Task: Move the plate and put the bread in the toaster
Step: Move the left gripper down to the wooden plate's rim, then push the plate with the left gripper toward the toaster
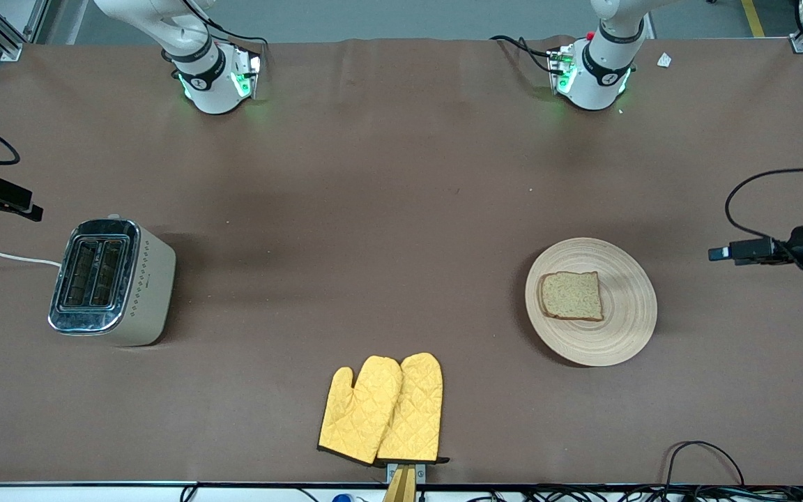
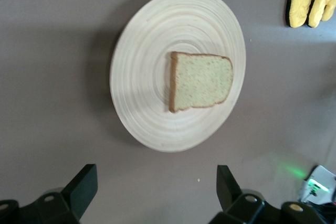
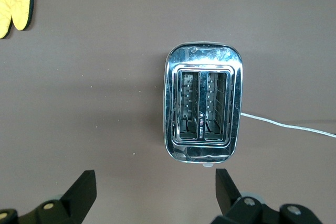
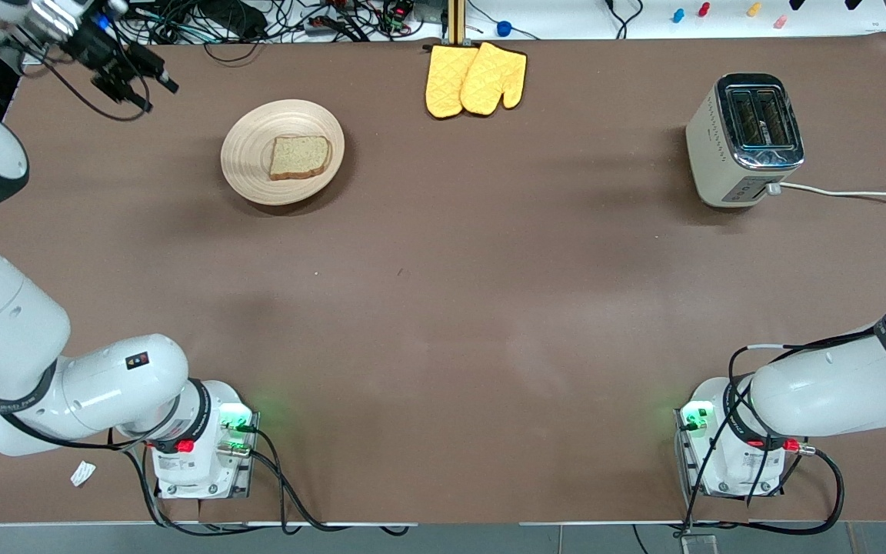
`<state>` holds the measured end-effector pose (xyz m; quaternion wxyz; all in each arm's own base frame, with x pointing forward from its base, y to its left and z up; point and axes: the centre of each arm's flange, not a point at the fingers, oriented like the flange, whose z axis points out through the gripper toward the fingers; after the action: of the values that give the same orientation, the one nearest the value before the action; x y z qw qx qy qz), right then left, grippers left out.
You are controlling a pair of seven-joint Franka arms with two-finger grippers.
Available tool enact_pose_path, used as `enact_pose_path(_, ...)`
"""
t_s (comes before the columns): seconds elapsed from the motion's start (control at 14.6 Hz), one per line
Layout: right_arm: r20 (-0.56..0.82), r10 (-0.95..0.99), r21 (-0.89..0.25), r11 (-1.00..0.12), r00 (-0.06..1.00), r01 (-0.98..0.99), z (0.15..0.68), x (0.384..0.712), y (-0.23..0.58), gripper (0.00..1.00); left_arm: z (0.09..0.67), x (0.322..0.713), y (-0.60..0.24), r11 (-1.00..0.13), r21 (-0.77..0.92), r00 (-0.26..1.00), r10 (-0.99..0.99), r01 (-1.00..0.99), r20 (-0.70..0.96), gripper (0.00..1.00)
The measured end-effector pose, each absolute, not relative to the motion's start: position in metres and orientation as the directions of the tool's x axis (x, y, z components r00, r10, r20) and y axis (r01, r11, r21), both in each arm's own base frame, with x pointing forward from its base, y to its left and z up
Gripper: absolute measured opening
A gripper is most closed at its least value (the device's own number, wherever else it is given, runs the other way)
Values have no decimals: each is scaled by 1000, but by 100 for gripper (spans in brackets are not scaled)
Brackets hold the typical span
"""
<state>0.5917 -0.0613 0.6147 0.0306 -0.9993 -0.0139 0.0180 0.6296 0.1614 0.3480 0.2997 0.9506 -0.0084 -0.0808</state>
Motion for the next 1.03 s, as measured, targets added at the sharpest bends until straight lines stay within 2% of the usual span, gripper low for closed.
enact_pose_path(0.34,-35,29,-62,-998,999,27,615,592,-61,100,207,645,164,-716,698,989,-110,-11,-97,100)
enact_pose_path(0.69,-35,29,-62,-998,999,27,615,592,-61,100,153,647,146,-636,772,993,-104,-18,-62,99)
enact_pose_path(0.75,-35,28,-62,-998,999,26,615,592,-62,100,149,647,143,-625,781,993,-103,-20,-57,96)
enact_pose_path(1.03,-35,27,-62,-998,999,24,615,592,-63,100,145,648,141,-598,801,995,-102,-41,-25,55)
